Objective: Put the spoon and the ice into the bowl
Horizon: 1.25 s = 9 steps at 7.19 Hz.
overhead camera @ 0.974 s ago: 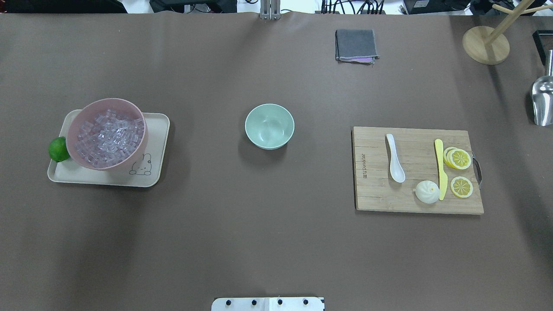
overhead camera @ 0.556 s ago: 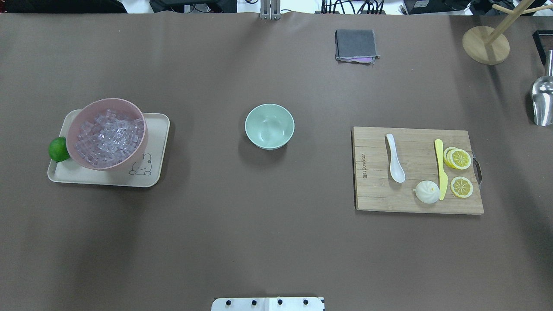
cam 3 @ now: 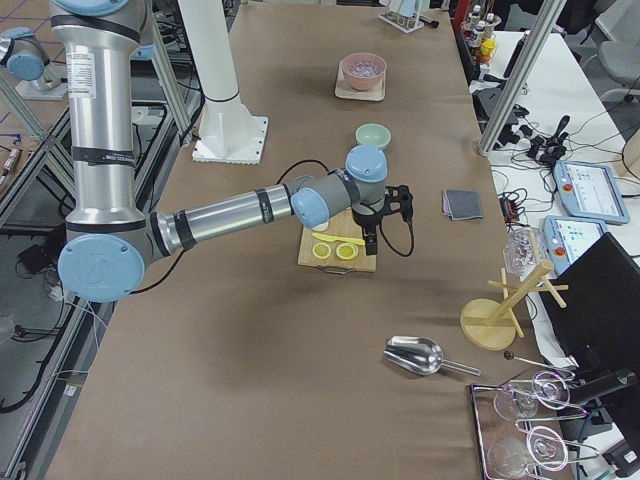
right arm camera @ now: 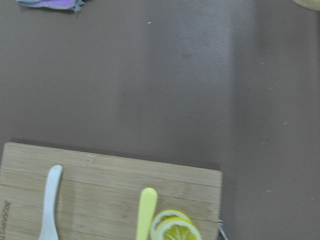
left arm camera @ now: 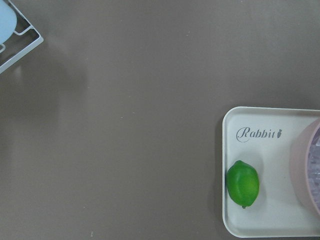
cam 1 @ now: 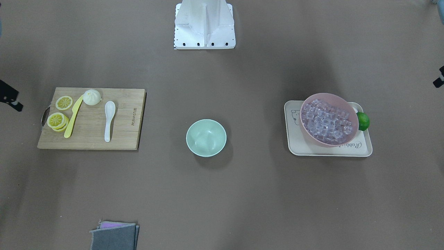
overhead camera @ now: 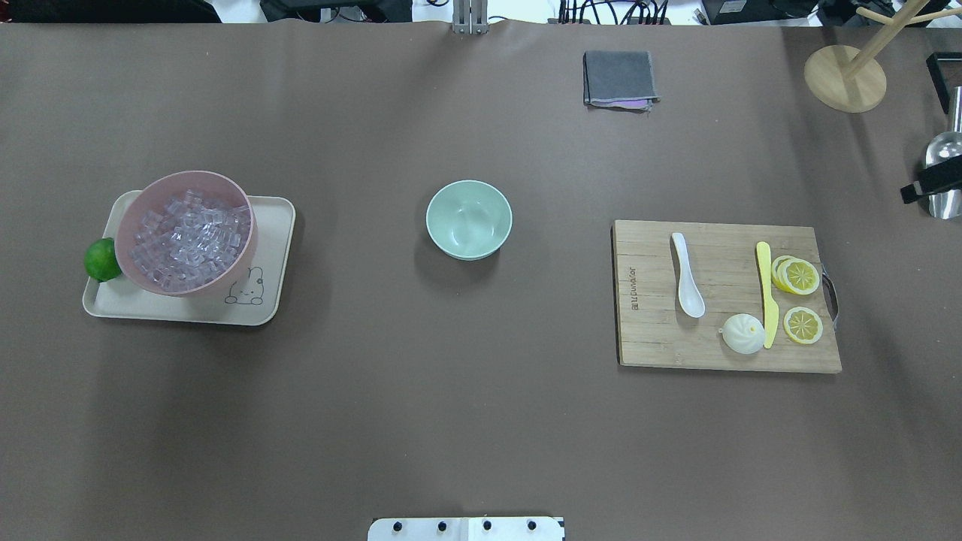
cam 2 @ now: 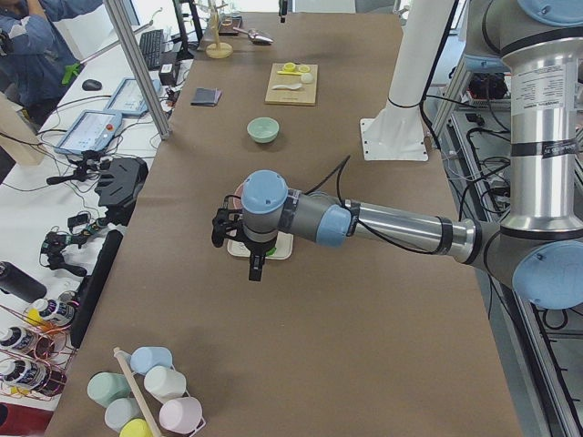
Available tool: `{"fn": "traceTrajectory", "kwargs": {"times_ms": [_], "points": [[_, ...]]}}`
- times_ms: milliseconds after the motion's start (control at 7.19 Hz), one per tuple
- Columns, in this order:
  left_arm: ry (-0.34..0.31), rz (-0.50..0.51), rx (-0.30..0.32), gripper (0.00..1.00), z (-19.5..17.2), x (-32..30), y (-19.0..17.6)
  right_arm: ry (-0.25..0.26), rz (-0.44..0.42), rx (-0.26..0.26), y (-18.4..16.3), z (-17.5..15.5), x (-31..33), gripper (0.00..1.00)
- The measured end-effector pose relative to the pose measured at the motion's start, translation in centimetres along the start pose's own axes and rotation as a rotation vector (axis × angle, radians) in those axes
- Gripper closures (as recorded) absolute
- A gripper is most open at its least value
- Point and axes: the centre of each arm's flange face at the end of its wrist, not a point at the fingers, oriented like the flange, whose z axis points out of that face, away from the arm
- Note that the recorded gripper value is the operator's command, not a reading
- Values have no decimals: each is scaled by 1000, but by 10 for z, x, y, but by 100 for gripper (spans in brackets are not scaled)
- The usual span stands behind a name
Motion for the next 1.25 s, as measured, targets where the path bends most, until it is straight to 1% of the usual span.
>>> {"fn": "traceTrajectory", "kwargs": {"times_ms": [278,417,556,834,974,1113,1252], "points": [[14,-20,-9,2,8,31,-15,5,32,-2,8,44,-82,11],[20,-23,-18,2,15,47,-22,21,25,-6,18,69,-114,12],[28,-28,-30,2,23,65,-28,35,15,-19,26,93,-135,16],[39,-41,-47,2,33,91,-34,58,25,-52,24,133,-160,21],[42,-36,-51,2,37,100,-39,68,28,-65,23,147,-164,31],[44,-32,-57,2,41,105,-43,76,31,-74,22,155,-165,52],[45,-30,-62,2,45,109,-48,81,34,-78,22,159,-165,68]]}}
